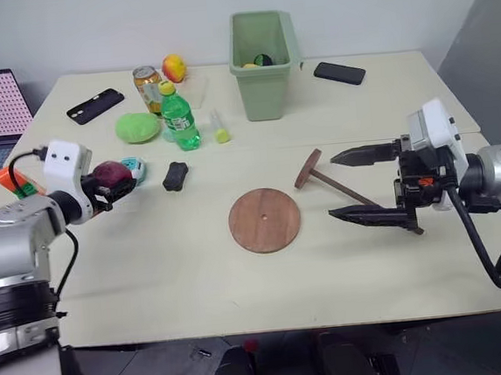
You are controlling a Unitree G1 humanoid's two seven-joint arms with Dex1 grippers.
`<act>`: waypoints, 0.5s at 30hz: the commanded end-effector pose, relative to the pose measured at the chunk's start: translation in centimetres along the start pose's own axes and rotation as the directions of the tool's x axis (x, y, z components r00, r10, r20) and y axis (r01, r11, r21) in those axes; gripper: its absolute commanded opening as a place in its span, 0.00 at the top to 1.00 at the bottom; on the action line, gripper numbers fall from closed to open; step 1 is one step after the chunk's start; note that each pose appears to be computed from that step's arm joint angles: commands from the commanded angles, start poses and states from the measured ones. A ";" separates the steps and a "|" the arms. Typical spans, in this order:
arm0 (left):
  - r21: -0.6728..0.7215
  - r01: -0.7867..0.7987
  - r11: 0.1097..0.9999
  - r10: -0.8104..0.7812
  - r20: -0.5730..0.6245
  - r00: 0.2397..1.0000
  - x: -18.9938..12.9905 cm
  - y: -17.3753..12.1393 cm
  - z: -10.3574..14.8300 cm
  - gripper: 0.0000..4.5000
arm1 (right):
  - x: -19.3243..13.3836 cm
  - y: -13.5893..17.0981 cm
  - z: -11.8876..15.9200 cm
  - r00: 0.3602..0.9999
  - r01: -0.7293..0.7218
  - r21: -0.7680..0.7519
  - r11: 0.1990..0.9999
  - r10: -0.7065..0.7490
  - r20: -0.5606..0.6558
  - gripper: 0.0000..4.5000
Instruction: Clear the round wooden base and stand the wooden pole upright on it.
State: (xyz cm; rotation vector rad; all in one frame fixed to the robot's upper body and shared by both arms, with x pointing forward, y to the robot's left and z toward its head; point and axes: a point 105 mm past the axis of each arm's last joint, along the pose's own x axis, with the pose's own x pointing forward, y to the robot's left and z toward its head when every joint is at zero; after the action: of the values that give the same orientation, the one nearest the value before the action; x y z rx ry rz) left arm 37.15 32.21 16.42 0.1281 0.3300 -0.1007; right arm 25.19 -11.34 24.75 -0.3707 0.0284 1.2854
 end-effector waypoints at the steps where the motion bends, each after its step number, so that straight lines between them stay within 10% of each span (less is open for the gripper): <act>1: -0.082 -0.203 0.976 0.209 0.061 0.976 0.5 3.0 1.4 0.41 | -0.1 0.1 1.1 1.000 0.001 -0.047 0.999 0.000 0.024 0.00; 8: -0.167 -0.260 0.951 0.269 0.036 0.962 3.2 3.2 0.6 0.41 | -0.2 0.2 1.4 1.000 0.014 -0.053 0.998 -0.013 0.029 0.00; 15: -0.156 -0.284 0.946 0.278 -0.059 0.959 4.2 2.9 -1.9 0.01 | -0.4 0.2 1.5 0.999 0.032 -0.055 0.998 -0.031 0.030 0.00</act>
State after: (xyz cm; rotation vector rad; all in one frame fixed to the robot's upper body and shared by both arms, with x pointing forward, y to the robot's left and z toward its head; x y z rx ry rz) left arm 40.90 34.97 14.45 -0.0065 0.3197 0.1996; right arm 25.07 -11.09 25.01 -0.3747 0.0144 1.2747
